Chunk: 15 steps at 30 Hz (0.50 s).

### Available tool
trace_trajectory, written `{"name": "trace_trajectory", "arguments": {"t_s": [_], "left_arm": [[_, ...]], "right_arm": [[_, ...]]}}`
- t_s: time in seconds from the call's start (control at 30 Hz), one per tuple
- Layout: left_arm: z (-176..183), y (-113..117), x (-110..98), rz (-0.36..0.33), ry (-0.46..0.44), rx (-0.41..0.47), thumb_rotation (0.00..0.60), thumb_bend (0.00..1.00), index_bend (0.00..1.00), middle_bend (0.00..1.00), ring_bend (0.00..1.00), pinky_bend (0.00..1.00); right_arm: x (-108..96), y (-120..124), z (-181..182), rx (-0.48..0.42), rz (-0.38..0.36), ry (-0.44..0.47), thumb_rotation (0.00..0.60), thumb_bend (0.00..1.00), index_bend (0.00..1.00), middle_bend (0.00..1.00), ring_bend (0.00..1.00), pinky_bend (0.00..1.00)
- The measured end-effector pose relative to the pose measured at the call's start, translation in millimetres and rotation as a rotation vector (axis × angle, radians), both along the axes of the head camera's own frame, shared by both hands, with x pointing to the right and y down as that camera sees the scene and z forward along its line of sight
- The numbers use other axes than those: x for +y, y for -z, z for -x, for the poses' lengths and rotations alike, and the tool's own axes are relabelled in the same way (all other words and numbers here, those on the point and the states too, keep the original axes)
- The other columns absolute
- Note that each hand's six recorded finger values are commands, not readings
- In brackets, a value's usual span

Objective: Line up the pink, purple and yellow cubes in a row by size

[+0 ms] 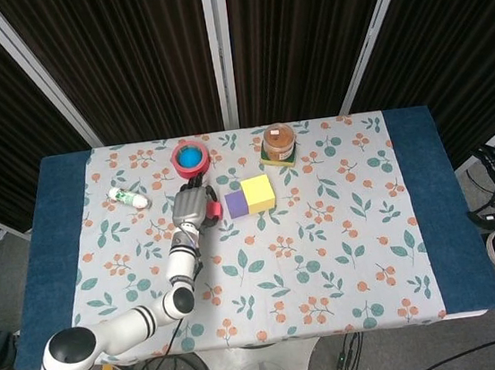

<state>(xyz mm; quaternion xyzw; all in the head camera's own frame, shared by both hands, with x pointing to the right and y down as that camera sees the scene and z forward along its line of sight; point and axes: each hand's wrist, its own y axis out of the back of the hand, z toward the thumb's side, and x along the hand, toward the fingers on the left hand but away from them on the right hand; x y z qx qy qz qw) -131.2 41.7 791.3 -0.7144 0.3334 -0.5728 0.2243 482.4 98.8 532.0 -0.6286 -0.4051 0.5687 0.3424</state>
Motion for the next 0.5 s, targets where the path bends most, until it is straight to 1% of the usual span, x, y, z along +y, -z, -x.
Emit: {"name": "trace_trajectory", "arguments": {"t_s": [0.1, 0.27, 0.33, 0.5], "left_arm": [[-2.8, -0.7, 0.9, -0.004, -0.007, -0.002, 0.6, 0.3, 0.44, 0.14, 0.08, 0.17], [-3.0, 0.7, 2.8, -0.004, -0.022, 0.006, 0.6, 0.28, 0.27, 0.09, 0.06, 0.17], [-2.1, 4.6, 3.2, -0.013, -0.035, 0.014, 0.6, 0.27, 0.23, 0.08, 0.06, 0.17], [8.2, 20.1, 1.4, -0.072, -0.087, 0.022, 0.6, 0.26, 0.21, 0.07, 0.05, 0.17]], "right_arm": [[0.1, 0.5, -0.7, 0.001, 0.0, -0.002, 0.6, 0.12, 0.0, 0.02, 0.0, 0.03], [0.5, -0.2, -2.0, 0.001, 0.002, -0.004, 0.6, 0.12, 0.0, 0.02, 0.0, 0.03], [0.5, -1.2, -2.4, 0.0, 0.004, -0.005, 0.6, 0.12, 0.0, 0.02, 0.0, 0.03], [-1.1, -3.1, -1.0, -0.006, 0.005, -0.001, 0.6, 0.12, 0.0, 0.02, 0.0, 0.03]]}}
